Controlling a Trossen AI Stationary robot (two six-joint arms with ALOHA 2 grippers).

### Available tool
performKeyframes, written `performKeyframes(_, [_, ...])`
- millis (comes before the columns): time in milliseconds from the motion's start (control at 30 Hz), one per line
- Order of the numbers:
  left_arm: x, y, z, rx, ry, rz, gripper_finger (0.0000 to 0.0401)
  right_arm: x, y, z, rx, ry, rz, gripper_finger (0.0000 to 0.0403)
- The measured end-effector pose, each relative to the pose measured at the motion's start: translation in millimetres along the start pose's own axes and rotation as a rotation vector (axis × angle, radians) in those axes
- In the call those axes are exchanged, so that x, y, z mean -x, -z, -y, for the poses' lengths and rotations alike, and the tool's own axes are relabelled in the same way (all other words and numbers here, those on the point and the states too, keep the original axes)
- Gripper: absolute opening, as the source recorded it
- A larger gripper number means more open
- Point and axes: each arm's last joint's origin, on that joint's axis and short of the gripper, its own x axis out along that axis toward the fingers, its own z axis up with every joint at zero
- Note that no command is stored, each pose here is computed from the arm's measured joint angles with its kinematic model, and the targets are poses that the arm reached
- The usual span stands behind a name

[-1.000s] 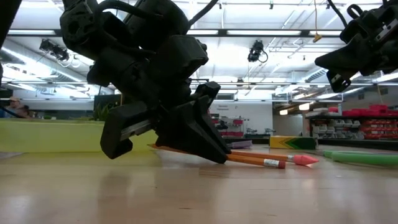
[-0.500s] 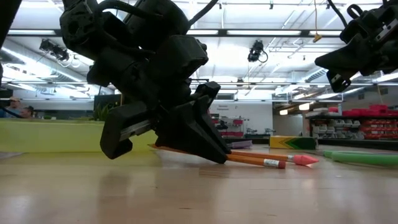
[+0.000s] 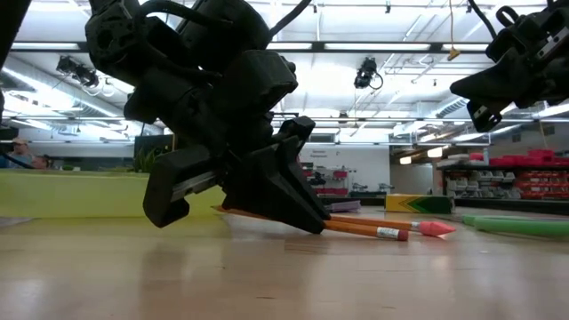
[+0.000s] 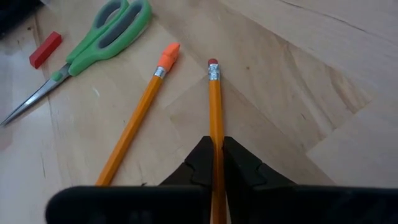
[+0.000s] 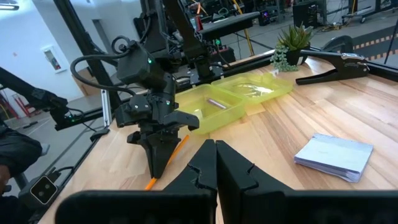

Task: Pack school essentials
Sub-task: Put the left orange pencil into the yellow supply box

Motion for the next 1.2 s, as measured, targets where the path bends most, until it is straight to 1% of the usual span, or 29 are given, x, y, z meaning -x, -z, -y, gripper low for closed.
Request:
performKeyframes(933, [0.0, 0.2, 0.3, 0.000, -0.002, -0.004, 0.0023, 0.0, 0.0, 0.0, 0.000, 0.001, 0.000, 0.0007])
performKeyframes(1200, [7.9, -3.9, -0.7, 0.012, -0.001, -0.032, 0.0020, 0.0, -0.1, 0.0, 0.000, 0.000, 0.000, 0.0006])
